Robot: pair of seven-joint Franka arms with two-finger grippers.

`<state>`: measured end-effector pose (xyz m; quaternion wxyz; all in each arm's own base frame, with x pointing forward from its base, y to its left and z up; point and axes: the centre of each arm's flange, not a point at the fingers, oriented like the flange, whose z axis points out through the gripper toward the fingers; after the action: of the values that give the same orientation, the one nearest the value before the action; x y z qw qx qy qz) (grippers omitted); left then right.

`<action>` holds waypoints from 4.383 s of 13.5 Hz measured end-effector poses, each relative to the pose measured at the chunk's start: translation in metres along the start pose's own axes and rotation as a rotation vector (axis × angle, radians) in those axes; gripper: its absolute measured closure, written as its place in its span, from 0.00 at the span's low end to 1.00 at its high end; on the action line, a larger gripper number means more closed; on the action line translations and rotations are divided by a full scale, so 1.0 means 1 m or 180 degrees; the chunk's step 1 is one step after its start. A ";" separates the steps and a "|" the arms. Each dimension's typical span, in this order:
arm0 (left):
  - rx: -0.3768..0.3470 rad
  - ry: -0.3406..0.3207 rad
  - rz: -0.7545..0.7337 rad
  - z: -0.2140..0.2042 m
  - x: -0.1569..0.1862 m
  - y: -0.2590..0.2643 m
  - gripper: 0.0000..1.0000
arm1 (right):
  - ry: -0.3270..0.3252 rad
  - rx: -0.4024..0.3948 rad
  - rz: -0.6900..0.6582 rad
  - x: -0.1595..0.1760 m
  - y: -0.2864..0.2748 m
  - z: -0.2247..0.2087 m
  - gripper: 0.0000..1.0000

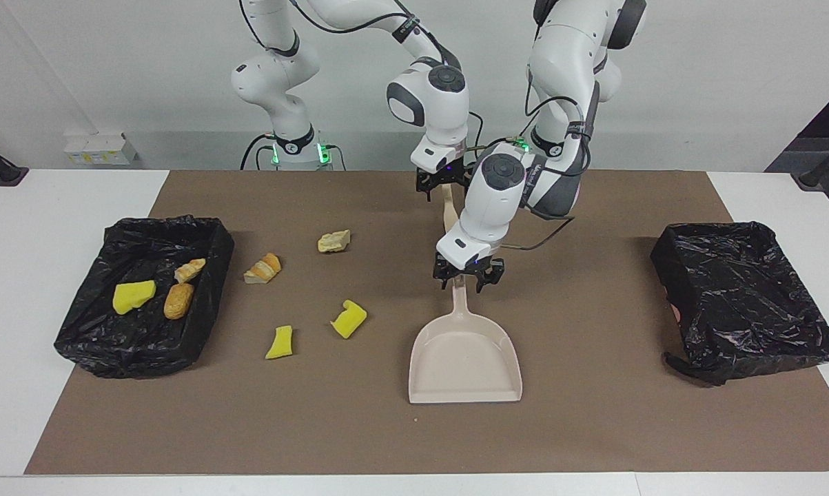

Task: Sweep and dump trash in bin
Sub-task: 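Drag the dustpan toward the left bin with the left gripper, then carry the brush past the bread pieces toward the far bin with the right gripper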

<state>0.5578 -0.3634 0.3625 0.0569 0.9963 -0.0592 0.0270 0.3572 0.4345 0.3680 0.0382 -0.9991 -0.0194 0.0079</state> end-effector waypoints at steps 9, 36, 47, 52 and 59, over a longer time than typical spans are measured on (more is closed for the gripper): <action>0.0046 0.0099 0.0665 -0.028 0.025 -0.052 0.69 | -0.0040 -0.0036 0.0004 0.000 0.001 0.009 0.00; 0.0069 -0.0628 0.3826 -0.061 -0.008 -0.208 0.69 | -0.0160 -0.0202 0.0355 -0.018 0.003 0.012 0.73; 0.0107 -0.0743 0.4307 -0.042 -0.057 -0.145 0.69 | -0.0386 -0.0602 0.1028 0.028 0.118 -0.065 0.73; 0.0121 -0.0712 0.4292 -0.032 -0.062 -0.151 0.69 | -0.0424 -0.0921 0.1466 0.053 0.210 -0.055 0.73; 0.0131 -0.0695 0.4266 -0.031 -0.064 -0.152 0.69 | -0.0637 -0.1317 0.1834 0.038 0.303 -0.028 0.73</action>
<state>0.5116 -0.2025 0.3730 0.0025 0.7422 -0.6688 -0.0432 0.4067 0.1315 0.3716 -0.1704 -0.9444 0.2579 0.1119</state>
